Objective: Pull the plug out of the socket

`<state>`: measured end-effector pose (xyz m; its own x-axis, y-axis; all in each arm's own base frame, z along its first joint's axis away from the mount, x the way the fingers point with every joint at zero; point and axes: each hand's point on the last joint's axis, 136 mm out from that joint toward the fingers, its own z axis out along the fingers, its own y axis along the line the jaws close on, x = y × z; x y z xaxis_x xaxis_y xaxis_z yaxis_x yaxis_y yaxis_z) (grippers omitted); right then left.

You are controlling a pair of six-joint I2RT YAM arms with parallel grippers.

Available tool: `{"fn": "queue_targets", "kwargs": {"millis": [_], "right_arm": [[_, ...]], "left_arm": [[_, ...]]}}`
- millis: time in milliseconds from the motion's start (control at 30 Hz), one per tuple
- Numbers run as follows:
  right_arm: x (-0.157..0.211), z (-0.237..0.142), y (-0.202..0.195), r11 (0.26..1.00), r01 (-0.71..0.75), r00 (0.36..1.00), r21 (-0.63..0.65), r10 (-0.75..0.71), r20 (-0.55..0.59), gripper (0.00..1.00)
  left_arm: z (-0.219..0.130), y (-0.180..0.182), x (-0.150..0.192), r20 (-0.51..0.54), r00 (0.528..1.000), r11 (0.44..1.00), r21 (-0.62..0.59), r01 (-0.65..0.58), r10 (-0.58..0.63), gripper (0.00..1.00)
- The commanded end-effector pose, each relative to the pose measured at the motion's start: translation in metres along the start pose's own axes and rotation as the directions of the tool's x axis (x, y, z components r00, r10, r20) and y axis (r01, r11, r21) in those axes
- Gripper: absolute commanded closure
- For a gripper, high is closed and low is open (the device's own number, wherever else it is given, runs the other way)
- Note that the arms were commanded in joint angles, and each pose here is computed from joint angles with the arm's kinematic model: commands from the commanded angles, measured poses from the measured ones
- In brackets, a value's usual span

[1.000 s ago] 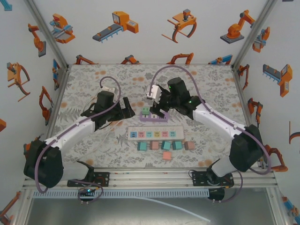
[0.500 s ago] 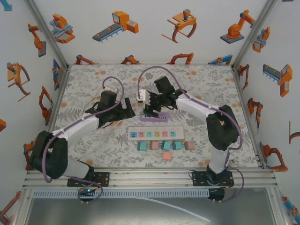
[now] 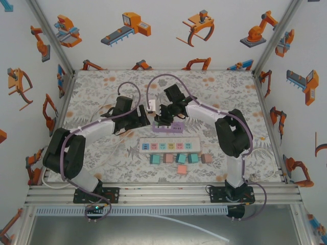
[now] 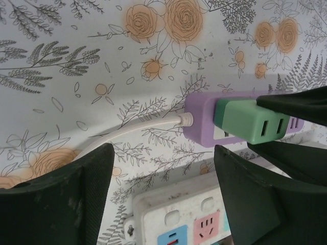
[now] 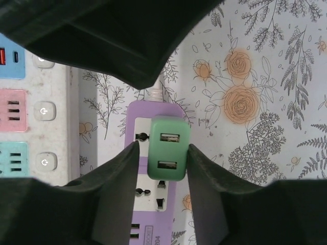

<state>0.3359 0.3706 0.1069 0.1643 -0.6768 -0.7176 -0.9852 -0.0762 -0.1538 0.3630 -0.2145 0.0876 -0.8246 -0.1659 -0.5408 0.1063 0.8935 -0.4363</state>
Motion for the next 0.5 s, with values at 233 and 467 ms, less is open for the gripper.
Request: {"fn": "queue_targets", "kwargs": {"millis": [233, 467], "right_arm": [[-0.013, -0.008, -0.001, 1.0, 0.027, 0.999, -0.011, -0.027, 0.037, 0.7], [-0.018, -0.01, -0.001, 0.999, 0.035, 0.998, -0.007, -0.034, 0.05, 0.74]], "left_arm": [[0.021, -0.022, 0.004, -0.059, 0.998, 0.997, 0.082, 0.012, -0.007, 0.39], [0.037, -0.015, 0.02, -0.119, 0.993, 0.999, 0.048, 0.01, -0.004, 0.46]]}}
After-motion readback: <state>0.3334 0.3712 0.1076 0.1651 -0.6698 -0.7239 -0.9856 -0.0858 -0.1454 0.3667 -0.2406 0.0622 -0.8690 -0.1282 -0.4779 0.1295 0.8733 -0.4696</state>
